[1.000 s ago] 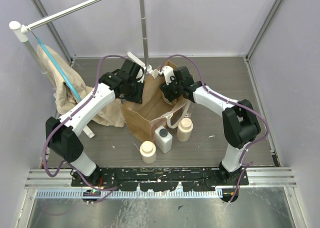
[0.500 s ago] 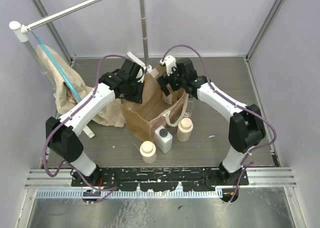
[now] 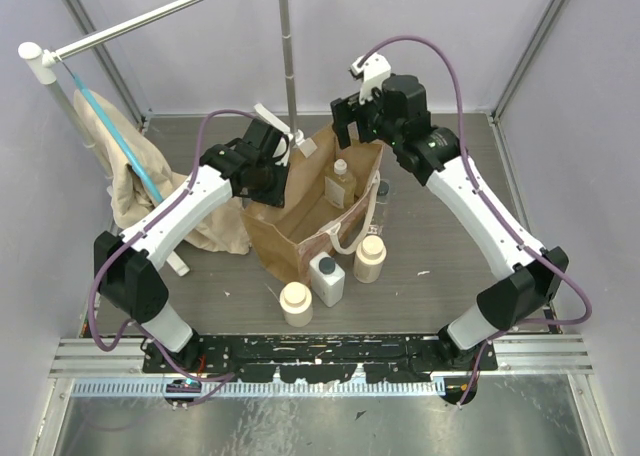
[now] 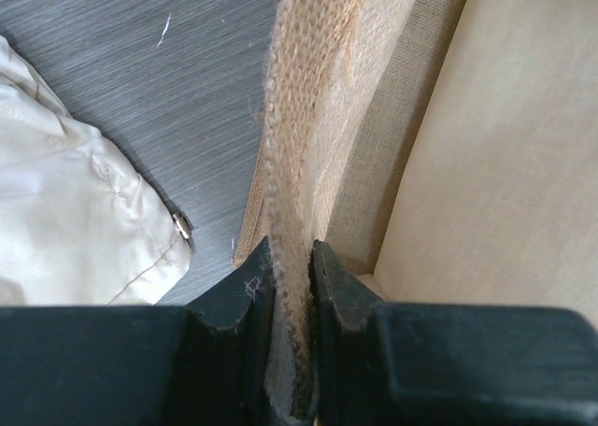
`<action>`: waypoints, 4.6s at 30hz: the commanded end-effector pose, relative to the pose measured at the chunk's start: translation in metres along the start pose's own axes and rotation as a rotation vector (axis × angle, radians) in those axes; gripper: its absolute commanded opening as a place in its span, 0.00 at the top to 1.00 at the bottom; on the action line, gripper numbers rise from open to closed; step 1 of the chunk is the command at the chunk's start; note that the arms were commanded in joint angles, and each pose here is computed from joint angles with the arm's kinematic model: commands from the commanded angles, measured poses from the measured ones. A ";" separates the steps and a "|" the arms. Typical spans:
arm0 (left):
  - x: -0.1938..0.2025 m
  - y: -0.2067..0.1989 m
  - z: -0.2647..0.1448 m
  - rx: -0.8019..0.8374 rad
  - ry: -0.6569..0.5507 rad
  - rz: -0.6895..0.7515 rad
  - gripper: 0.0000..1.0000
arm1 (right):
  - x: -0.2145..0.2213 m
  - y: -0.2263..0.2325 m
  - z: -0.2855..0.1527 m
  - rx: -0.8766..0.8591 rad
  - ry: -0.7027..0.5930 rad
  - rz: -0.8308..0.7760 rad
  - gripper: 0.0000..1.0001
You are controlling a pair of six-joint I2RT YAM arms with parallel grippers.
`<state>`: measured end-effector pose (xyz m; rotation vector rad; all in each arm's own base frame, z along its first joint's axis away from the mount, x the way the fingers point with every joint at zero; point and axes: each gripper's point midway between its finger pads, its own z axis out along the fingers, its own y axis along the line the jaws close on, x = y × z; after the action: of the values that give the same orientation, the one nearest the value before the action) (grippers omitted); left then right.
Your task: Place the personal care products into the canvas bag
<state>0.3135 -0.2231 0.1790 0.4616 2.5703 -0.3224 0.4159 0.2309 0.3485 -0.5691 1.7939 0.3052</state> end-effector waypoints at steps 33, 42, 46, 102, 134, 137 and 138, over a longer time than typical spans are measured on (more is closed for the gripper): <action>0.015 0.009 -0.010 -0.023 -0.001 0.048 0.96 | 0.153 -0.048 -0.046 0.327 0.429 0.712 0.00; 0.017 0.014 -0.014 -0.035 -0.007 0.069 0.96 | 0.169 -0.026 -0.030 0.314 0.492 0.671 0.00; 0.019 0.015 -0.015 -0.034 -0.009 0.070 0.96 | 0.188 -0.031 -0.027 0.352 0.538 0.643 0.00; 0.016 0.016 -0.008 -0.028 -0.015 0.031 0.96 | -0.134 -0.110 -0.110 0.147 -0.275 0.300 1.00; 0.012 0.041 -0.028 -0.172 -0.032 0.021 0.96 | -0.045 0.056 -0.034 -0.166 0.156 0.362 0.99; 0.011 0.040 -0.029 -0.172 -0.035 0.017 0.96 | -0.039 0.066 -0.023 -0.149 0.179 0.368 0.99; 0.011 0.040 -0.029 -0.170 -0.036 0.016 0.96 | -0.037 0.069 -0.019 -0.146 0.184 0.369 0.99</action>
<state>0.3107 -0.1868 0.1807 0.4194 2.5311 -0.1564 0.3641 0.2656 0.3161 -0.4350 2.2893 0.5770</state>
